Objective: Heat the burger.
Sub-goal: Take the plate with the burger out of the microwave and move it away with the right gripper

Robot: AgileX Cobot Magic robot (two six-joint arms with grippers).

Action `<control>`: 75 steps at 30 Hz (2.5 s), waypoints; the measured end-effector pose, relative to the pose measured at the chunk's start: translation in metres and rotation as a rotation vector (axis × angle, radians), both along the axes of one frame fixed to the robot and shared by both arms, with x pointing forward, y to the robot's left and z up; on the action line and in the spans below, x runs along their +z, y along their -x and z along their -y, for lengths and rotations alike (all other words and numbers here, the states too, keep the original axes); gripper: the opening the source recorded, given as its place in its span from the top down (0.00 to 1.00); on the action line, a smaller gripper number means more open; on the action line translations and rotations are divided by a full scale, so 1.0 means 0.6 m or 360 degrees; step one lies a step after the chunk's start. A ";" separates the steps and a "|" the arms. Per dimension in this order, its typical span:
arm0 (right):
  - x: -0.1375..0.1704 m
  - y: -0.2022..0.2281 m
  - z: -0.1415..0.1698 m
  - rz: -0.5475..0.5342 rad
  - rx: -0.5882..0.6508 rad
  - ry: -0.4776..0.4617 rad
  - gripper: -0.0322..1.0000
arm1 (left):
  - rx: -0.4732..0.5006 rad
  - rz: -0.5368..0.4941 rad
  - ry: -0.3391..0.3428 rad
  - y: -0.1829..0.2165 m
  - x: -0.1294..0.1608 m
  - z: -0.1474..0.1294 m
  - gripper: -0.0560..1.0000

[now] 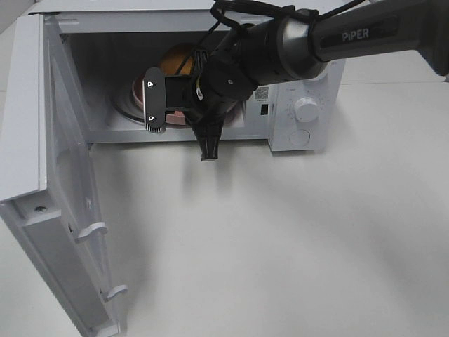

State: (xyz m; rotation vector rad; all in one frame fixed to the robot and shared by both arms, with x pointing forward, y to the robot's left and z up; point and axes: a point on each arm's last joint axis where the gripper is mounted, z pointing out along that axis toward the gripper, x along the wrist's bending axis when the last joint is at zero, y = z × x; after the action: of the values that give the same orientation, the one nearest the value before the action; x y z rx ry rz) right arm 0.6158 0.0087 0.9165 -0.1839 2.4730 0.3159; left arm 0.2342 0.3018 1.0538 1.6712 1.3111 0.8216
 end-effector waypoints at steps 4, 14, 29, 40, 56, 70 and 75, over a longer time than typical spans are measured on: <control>0.007 0.008 -0.003 -0.0010 0.0019 0.0051 0.91 | 0.0000 0.0000 0.0000 0.000 0.000 0.000 0.95; 0.010 0.026 -0.008 -0.0029 0.0051 0.0093 0.92 | 0.0000 0.0000 0.0000 0.000 0.000 0.000 0.95; 0.024 0.081 0.035 0.0004 0.0263 0.0173 0.92 | 0.0000 0.0000 0.0000 0.000 0.000 0.000 0.95; 0.040 0.133 0.069 0.0045 0.0434 0.0229 0.92 | 0.0000 0.0000 0.0000 0.000 0.000 0.000 0.95; 0.037 0.239 0.162 0.0008 0.0577 0.0292 0.92 | 0.0000 0.0000 0.0000 0.000 0.000 0.000 0.95; 0.030 0.309 0.228 -0.0053 0.0571 0.0308 0.92 | 0.0000 0.0000 0.0000 0.000 0.000 0.000 0.95; 0.028 0.324 0.242 -0.0093 0.0487 0.0260 0.92 | 0.0000 0.0000 0.0000 0.000 0.000 0.000 0.95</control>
State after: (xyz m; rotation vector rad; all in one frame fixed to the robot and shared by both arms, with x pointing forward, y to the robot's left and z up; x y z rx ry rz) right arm 0.4216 -0.1363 0.9334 -0.6334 2.5273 0.2487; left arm 0.2342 0.3018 1.0538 1.6712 1.3111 0.8216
